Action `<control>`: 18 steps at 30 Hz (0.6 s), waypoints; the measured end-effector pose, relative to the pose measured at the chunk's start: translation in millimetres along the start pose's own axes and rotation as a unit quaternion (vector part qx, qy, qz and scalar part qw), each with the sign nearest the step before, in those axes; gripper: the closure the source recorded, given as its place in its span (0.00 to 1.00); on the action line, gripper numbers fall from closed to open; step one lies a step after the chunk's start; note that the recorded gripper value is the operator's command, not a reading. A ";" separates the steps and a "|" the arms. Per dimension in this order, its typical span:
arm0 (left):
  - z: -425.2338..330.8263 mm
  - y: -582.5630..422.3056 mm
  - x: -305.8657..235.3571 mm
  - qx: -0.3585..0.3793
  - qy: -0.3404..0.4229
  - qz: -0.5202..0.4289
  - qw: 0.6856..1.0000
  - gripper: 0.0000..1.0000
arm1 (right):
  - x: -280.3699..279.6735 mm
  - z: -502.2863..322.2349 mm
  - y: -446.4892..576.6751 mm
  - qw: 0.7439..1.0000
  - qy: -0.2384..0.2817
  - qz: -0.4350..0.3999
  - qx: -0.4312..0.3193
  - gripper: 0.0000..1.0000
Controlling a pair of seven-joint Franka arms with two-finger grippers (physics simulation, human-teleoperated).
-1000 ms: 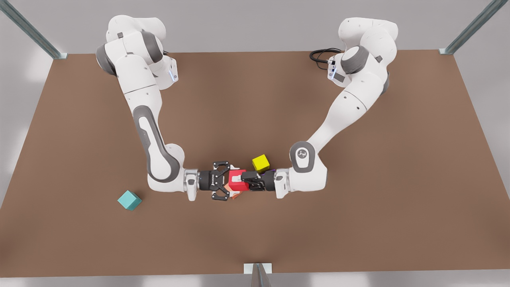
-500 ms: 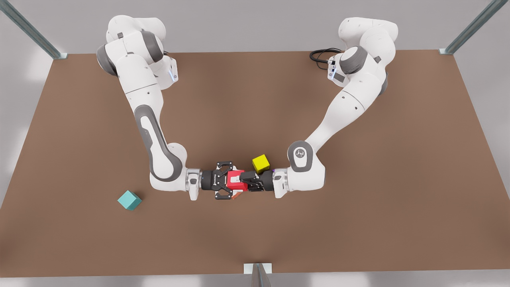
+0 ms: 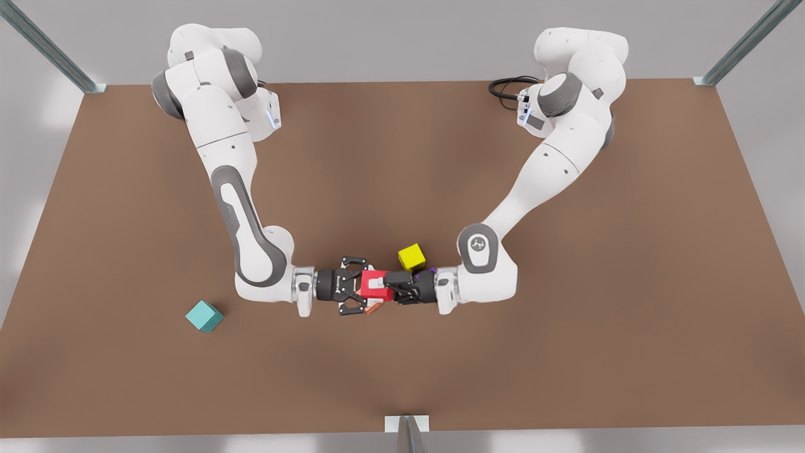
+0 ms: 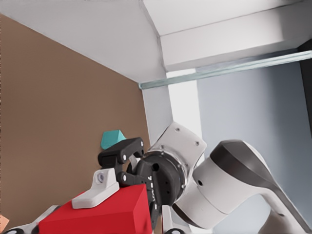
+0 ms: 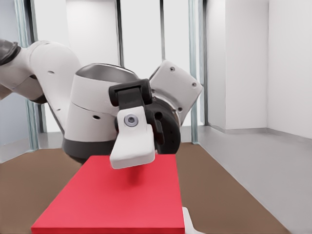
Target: Pick up red wooden cube and pass to hand red wooden cube and place in blue wooden cube
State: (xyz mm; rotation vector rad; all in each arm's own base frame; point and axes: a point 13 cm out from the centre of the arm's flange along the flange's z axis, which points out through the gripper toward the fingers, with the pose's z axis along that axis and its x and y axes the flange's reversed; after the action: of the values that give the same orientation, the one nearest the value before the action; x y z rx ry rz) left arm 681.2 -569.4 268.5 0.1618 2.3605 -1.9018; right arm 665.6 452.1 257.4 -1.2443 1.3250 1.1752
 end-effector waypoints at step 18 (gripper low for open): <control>-524.5 -64.3 60.9 -0.593 0.232 0.068 0.768 0.00 | 60.6 -393.0 -13.7 0.840 0.525 -0.006 -0.138 0.32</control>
State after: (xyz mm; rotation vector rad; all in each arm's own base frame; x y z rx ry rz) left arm 603.3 -69.5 432.6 0.6792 3.2018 -0.0126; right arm 668.5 54.8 235.9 -2.2801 1.9294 0.6353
